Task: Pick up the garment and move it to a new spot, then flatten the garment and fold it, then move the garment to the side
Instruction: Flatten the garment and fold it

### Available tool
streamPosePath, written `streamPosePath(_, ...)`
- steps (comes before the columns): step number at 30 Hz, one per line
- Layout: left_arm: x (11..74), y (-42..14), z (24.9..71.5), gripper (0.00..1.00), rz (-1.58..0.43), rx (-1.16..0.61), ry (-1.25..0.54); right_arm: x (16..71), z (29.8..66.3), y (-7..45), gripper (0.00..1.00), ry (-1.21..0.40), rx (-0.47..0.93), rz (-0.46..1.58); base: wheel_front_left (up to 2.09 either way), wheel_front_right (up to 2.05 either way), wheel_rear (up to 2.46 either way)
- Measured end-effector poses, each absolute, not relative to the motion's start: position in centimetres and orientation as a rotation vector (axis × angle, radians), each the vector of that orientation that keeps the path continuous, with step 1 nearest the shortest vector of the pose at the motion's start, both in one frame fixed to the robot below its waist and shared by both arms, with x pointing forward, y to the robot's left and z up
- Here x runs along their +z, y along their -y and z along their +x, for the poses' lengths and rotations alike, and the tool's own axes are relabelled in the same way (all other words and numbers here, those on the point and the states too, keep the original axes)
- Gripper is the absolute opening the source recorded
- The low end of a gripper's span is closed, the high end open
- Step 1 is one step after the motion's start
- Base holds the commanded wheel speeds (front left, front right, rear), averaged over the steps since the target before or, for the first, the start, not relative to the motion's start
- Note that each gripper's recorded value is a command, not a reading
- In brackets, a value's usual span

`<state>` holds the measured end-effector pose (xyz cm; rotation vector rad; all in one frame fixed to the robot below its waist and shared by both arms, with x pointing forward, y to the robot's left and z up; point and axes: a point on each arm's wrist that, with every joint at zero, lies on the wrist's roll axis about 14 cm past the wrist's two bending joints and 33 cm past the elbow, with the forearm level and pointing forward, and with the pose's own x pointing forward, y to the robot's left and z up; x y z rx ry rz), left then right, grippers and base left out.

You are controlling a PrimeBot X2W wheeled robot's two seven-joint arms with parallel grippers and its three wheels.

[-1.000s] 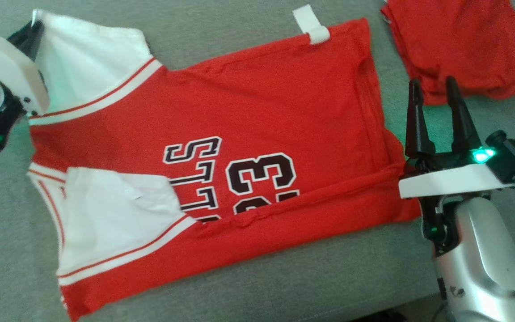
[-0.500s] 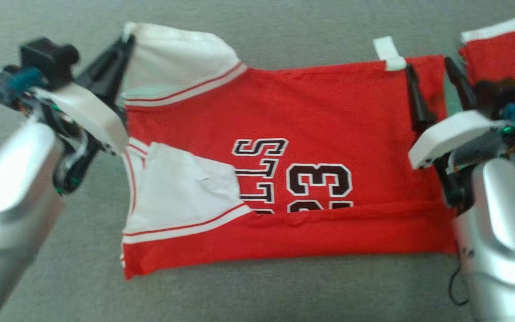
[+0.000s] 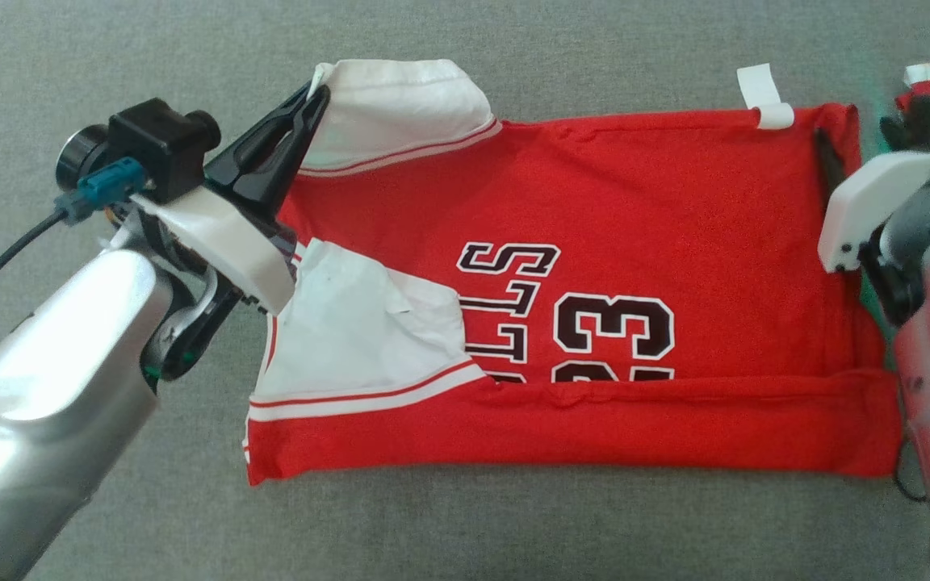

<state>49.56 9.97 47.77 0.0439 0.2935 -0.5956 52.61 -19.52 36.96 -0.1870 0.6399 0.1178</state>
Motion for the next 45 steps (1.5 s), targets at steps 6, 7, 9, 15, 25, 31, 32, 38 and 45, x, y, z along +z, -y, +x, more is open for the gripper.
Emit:
streamPosePath(6,46.6,-10.3,49.8,0.00,0.053,-0.587,-0.323,36.4,54.5,19.6,1.00,-0.669,0.147,-0.273,0.00,0.00,0.00)
streamPosePath(7,46.5,-10.4,49.9,0.00,0.053,-0.586,-0.327,36.4,54.7,19.7,0.64,-0.673,0.151,-0.287,0.00,0.00,0.00)
streamPosePath(9,46.2,-10.6,49.9,0.00,0.059,-0.583,-0.338,36.4,55.0,19.5,0.00,-0.681,0.166,-0.316,0.00,0.00,0.00)
streamPosePath(15,46.1,-11.9,50.8,0.00,0.077,-0.525,-0.338,37.5,55.3,19.1,0.00,-0.627,0.171,-0.244,0.00,0.00,0.00)
streamPosePath(25,48.6,-14.4,55.4,0.00,0.126,-0.429,-0.254,43.7,58.4,17.2,0.00,-0.398,0.166,-0.002,0.00,0.00,0.00)
streamPosePath(31,50.7,-14.6,58.7,0.00,0.179,-0.409,-0.158,47.7,60.3,16.9,0.00,-0.245,0.165,0.088,0.00,0.00,0.00)
streamPosePath(32,51.3,-14.5,59.3,0.00,0.181,-0.408,-0.131,48.2,60.6,16.9,0.00,-0.222,0.162,0.110,0.00,0.00,0.00)
streamPosePath(38,53.5,-14.5,61.3,0.00,0.194,-0.386,-0.030,49.3,61.3,16.5,0.00,-0.177,0.162,0.152,0.00,0.00,0.00)
streamPosePath(45,52.8,-14.8,59.6,0.00,0.194,-0.404,-0.050,48.5,60.0,15.8,0.00,-0.227,0.195,0.163,0.00,0.00,0.00)
